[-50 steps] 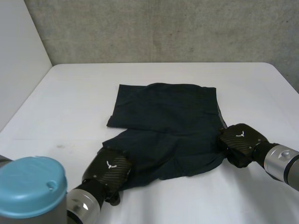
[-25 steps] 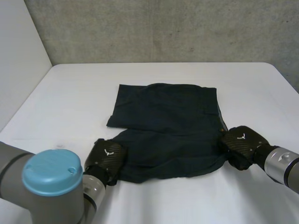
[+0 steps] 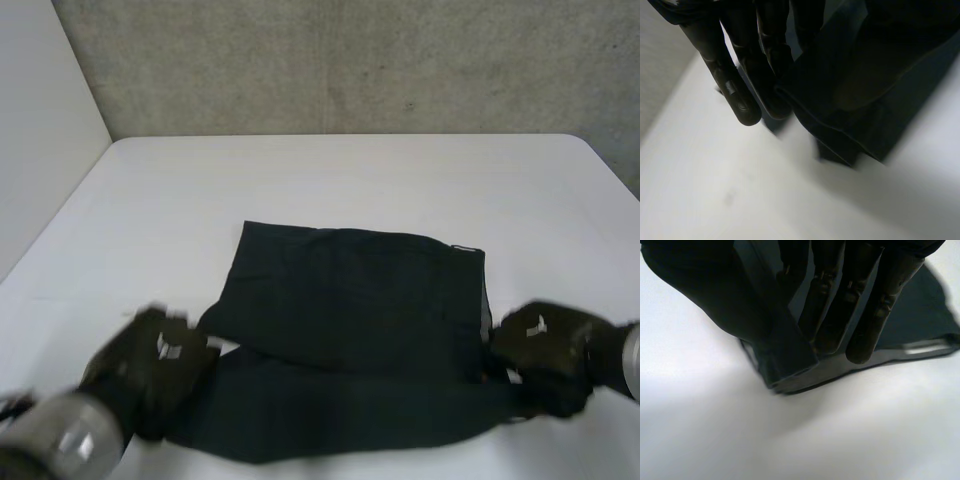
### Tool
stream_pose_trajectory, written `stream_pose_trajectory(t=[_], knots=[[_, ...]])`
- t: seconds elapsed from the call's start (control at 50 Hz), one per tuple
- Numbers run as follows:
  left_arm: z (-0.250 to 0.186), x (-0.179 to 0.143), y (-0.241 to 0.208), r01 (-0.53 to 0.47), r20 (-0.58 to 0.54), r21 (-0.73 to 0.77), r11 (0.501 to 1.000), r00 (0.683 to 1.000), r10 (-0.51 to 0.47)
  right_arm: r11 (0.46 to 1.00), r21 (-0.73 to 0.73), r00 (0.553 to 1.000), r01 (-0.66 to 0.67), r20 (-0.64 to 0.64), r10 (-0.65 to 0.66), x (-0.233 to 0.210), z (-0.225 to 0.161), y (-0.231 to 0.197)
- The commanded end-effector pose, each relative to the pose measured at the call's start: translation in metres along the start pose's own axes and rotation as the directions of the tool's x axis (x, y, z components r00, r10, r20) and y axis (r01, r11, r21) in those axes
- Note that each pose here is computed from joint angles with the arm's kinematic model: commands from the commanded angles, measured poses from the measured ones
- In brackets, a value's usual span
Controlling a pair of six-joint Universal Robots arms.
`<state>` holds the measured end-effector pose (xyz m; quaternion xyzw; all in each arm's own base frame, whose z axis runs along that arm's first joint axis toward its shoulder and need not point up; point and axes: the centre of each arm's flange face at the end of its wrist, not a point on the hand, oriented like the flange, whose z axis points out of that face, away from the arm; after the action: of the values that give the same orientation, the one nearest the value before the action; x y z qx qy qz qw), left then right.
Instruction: Fold the shorts.
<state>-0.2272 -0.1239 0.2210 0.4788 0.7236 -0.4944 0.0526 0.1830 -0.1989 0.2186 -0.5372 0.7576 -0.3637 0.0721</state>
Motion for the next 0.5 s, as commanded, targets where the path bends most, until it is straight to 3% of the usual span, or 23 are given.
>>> stream_pose_trajectory(t=[0.02,0.14,0.24,0.36,0.42,0.5], knots=[[0.101,-0.024,-0.04,0.006,0.153,0.193,0.981,0.988,-0.036,0.992,0.099,0.986,-0.081,-0.134,0.094,0.042,0.054,-0.012],[0.168,-0.033,-0.053,0.011,0.192,0.204,0.979,0.98,-0.051,0.986,0.159,0.953,-0.054,-0.287,0.099,0.068,0.097,-0.033],[0.223,-0.044,-0.057,0.021,0.315,0.18,0.983,0.946,-0.078,0.976,0.218,0.916,-0.023,-0.385,0.108,0.09,0.127,-0.041],[0.255,-0.043,-0.056,0.023,0.357,0.195,0.981,0.93,-0.092,0.958,0.28,0.902,0.058,-0.426,0.07,0.092,0.161,-0.05],[0.262,-0.043,-0.058,0.02,0.364,0.223,0.975,0.926,-0.102,0.948,0.308,0.874,0.078,-0.479,0.083,0.1,0.174,-0.051],[0.263,-0.049,-0.068,0.012,0.405,0.292,0.956,0.904,-0.135,0.936,0.341,0.801,0.085,-0.582,0.139,0.114,0.174,-0.055]])
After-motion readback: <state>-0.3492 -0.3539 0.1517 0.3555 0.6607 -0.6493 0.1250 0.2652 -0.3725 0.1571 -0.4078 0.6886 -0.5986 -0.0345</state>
